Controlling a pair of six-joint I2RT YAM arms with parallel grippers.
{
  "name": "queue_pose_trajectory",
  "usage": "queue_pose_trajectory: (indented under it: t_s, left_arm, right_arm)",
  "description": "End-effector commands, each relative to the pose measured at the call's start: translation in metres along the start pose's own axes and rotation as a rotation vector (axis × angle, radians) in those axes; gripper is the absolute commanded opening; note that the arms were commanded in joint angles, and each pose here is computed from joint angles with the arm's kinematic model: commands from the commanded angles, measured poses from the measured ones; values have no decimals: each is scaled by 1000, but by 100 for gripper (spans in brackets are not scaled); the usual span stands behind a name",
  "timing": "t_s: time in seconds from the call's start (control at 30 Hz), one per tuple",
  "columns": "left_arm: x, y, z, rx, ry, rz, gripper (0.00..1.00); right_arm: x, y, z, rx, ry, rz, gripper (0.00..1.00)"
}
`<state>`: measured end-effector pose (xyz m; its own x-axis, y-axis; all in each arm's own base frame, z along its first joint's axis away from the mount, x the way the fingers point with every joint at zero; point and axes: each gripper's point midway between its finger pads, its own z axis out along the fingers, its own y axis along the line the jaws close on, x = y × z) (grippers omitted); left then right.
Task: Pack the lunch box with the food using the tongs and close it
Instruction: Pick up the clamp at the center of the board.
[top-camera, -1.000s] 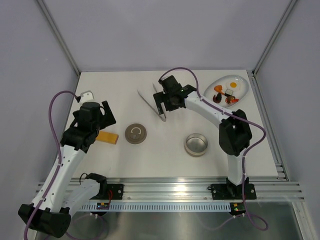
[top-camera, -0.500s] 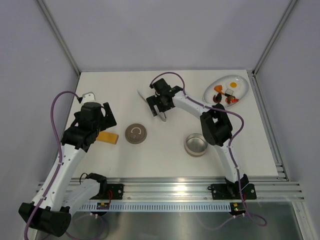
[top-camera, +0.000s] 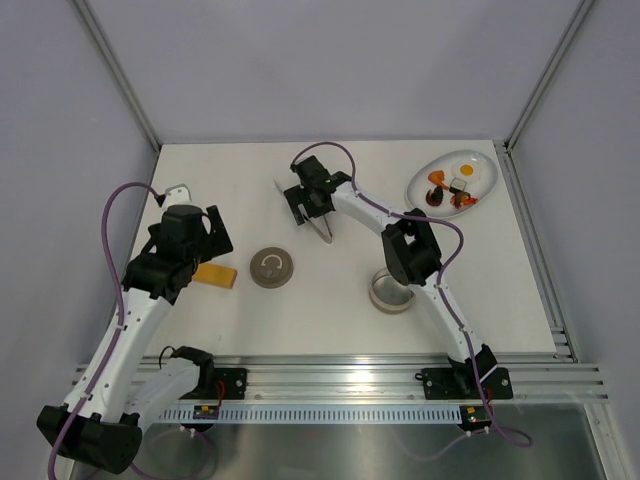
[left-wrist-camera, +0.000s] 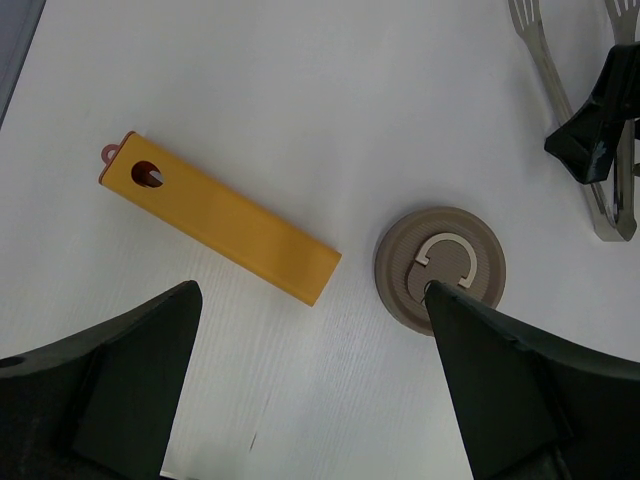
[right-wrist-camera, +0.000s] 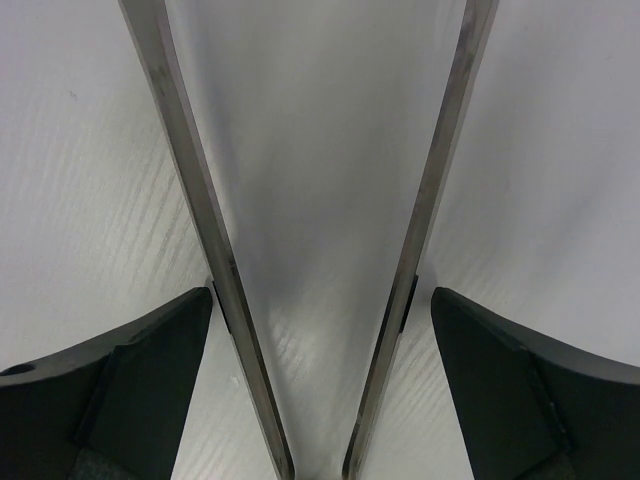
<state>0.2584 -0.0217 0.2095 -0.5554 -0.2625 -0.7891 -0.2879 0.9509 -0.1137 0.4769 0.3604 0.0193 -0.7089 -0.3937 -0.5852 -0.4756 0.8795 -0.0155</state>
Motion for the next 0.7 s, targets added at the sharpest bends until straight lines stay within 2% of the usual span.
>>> queue_pose_trajectory:
  t_s: [0.0,0.1,0.33,0.43,0.47,0.53,0.57,0.67]
  left_arm:
    - [-1,-1,-4,16,-11,8,99]
    - [-1,1,-4,9,-13,12,99]
    - [0,2,-3,8,-12,17,99]
    - [1,1,-4,11,-11,14,99]
    - [1,1,-3,11,-10,12,99]
    - [1,0,-3,14,-9,10,99]
    - [1,0,-3,15,-9,8,99]
    - [1,0,-4,17,-8,3,99]
  right_arm:
    - [-16,0,5,33,-50,-19,98]
    - [-18,1,7,37,-57,-10,95]
    - [-16,0,6,46,-56,12,79]
    - [-16,1,0,50,-60,18,67]
    - [-16,0,-2,51,-62,22,58]
    - [-18,0,-12,43,-58,29,50]
    - [-20,2,-18,39,-59,30,43]
    - [-29,0,-42,33,-65,33,38]
